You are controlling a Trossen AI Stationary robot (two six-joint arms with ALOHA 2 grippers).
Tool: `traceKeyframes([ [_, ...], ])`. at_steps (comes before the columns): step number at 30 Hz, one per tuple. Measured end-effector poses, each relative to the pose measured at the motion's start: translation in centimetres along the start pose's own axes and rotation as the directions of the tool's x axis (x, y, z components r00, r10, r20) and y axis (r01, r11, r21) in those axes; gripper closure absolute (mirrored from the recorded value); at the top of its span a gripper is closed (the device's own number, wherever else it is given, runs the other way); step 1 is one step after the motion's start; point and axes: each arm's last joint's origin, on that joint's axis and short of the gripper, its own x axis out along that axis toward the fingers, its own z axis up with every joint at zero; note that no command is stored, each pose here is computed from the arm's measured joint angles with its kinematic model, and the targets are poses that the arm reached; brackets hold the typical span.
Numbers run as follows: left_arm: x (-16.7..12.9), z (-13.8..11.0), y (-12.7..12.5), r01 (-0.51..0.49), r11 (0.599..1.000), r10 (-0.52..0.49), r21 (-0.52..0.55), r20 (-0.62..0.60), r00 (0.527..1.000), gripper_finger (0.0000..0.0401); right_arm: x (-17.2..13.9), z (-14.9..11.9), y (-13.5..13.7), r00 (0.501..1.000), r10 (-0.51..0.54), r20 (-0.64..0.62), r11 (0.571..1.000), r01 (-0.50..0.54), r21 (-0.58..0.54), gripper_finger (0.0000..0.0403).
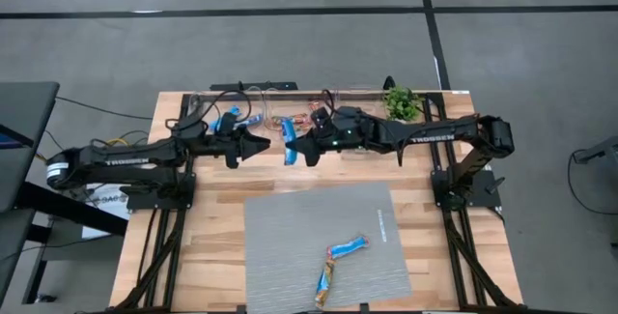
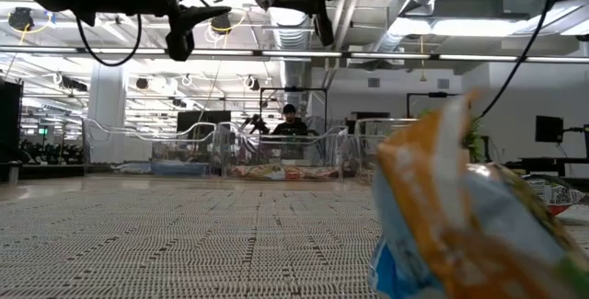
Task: Pick and place Granola Bars by type
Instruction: Put the blue granola bar into the left transparent bin
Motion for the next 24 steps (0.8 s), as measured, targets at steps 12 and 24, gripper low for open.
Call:
traceKeyframes([
  [12,2.3,2.2,-1.1,-0.045,0.996,0.044,0.083,0.01,0.999,0.0221,0.0,0.1,0.0,1.0,-0.021,-0.017,0.999,0.02,-0.05,0.0346],
  [24,5.4,3.7,-1.3,-0.134,0.977,0.145,0.167,-0.06,0.988,0.0185,0.0,0.1,0.0,1.0,-0.021,-0.016,0.997,0.02,-0.079,0.0346],
])
